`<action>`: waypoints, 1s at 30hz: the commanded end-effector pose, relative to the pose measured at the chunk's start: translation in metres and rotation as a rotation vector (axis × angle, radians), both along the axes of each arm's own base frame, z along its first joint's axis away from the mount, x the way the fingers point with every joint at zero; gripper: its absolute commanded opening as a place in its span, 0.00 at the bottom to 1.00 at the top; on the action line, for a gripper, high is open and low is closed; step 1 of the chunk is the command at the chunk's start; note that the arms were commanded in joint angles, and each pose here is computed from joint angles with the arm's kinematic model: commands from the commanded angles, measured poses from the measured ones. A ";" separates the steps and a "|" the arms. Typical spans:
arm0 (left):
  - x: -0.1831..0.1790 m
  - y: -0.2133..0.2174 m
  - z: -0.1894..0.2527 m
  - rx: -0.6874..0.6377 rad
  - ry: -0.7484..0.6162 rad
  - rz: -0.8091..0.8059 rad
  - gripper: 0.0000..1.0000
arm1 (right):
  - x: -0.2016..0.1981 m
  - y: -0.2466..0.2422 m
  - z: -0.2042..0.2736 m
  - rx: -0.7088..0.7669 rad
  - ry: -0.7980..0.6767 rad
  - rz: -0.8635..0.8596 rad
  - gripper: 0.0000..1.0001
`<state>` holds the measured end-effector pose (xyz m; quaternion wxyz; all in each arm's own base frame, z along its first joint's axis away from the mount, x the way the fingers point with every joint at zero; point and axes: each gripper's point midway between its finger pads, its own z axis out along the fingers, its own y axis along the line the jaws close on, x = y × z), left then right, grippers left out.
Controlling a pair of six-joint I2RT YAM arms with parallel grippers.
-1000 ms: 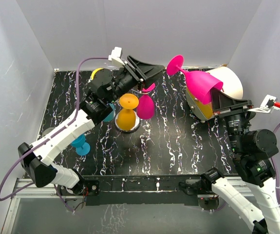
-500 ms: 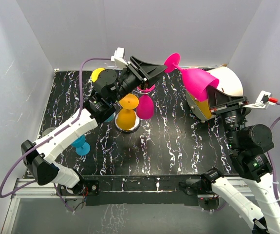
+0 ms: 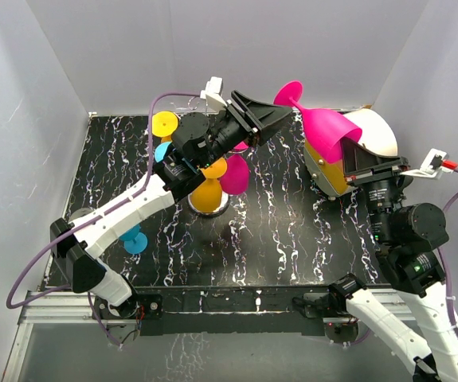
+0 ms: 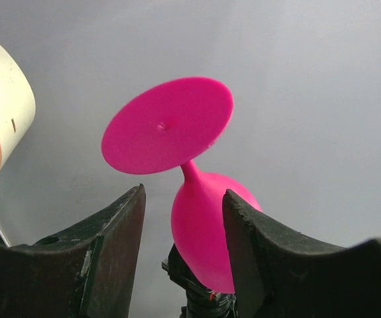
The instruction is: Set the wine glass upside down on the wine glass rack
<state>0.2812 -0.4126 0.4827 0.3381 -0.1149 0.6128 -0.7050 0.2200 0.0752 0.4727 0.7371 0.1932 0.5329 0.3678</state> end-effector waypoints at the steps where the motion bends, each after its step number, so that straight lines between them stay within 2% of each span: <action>1: -0.011 0.011 0.037 -0.097 -0.066 -0.001 0.49 | 0.001 0.002 0.021 0.001 -0.056 0.002 0.00; 7: -0.005 0.018 0.047 -0.135 -0.055 0.057 0.50 | -0.002 0.018 0.018 -0.020 -0.080 0.083 0.00; 16: 0.004 0.027 0.055 -0.155 -0.076 0.138 0.46 | -0.023 0.034 0.029 -0.068 -0.174 0.198 0.00; 24: -0.001 0.018 0.063 -0.186 -0.093 0.083 0.25 | -0.019 0.044 0.014 -0.117 -0.152 0.231 0.00; 30: -0.005 0.014 0.066 -0.218 -0.105 0.047 0.23 | -0.016 0.054 0.009 -0.149 -0.140 0.271 0.00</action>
